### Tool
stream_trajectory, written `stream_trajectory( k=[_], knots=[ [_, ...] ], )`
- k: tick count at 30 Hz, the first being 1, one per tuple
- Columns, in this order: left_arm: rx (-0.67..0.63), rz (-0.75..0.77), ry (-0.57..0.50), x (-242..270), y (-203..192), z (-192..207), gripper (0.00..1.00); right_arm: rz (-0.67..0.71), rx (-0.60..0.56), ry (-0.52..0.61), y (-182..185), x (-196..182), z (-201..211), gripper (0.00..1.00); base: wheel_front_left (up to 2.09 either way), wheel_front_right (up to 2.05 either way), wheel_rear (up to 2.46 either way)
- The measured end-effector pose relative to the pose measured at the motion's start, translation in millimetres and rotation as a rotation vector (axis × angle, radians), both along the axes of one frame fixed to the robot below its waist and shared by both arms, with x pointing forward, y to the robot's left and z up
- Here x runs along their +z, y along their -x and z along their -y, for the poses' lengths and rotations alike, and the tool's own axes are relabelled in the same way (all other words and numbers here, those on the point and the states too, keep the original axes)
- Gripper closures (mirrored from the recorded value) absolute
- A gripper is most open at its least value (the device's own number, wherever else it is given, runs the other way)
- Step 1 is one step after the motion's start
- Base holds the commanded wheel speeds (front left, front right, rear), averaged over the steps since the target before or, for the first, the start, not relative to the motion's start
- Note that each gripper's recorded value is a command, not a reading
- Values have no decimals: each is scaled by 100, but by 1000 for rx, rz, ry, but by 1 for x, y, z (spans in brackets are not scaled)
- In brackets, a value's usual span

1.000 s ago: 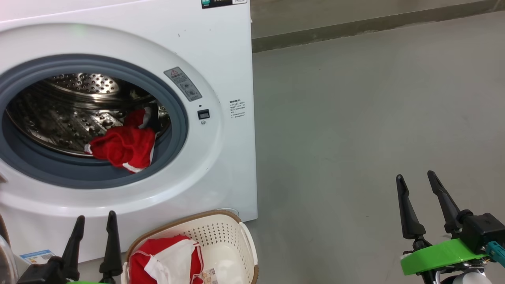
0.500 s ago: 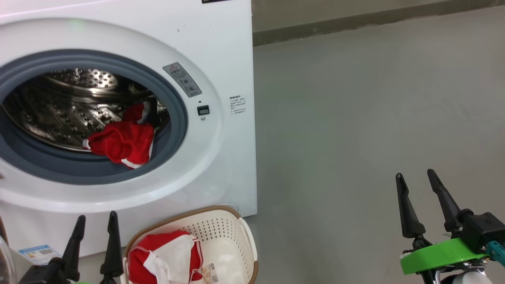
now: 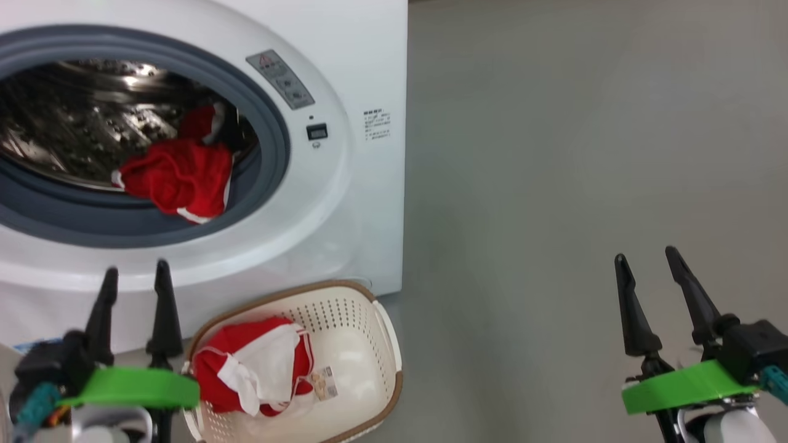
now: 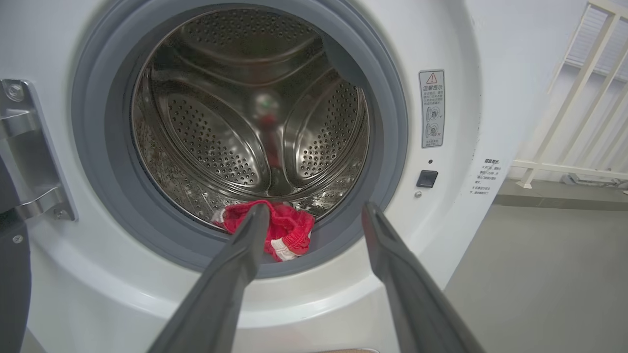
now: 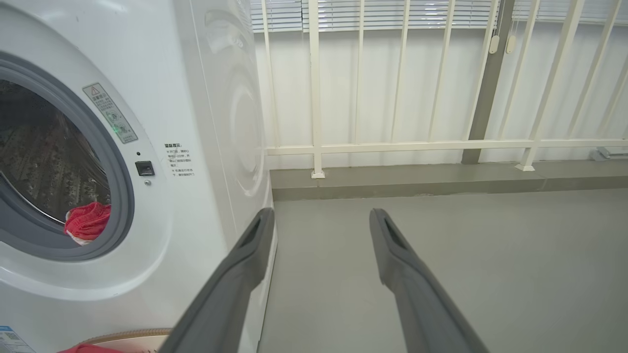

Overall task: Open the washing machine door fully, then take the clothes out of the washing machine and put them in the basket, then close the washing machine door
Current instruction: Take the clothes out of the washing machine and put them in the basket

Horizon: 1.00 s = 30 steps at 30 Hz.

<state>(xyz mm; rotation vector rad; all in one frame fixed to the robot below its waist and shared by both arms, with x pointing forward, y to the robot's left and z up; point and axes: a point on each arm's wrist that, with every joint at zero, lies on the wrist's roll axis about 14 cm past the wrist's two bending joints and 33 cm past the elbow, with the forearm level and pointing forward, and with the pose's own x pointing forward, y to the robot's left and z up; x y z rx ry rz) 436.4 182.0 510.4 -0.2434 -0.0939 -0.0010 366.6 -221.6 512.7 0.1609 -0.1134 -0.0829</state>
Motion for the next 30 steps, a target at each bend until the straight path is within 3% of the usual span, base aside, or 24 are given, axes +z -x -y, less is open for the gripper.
stream_trajectory(
  k=[7, 25, 30],
  knots=[
    [13, -13, -7, -5, -52, -9, 0, -4, 43, 6, -33, -4, -13, 0, 0, 0, 0],
    [-9, -129, 4, -59, -181, -2, 0, -151, 54, 21, -80, -69, -12, 0, 0, 0, 0],
    [-13, -223, 41, -85, -210, 3, 0, -189, 74, 24, -88, -88, -17, 0, 0, 0, 0]
  ],
)
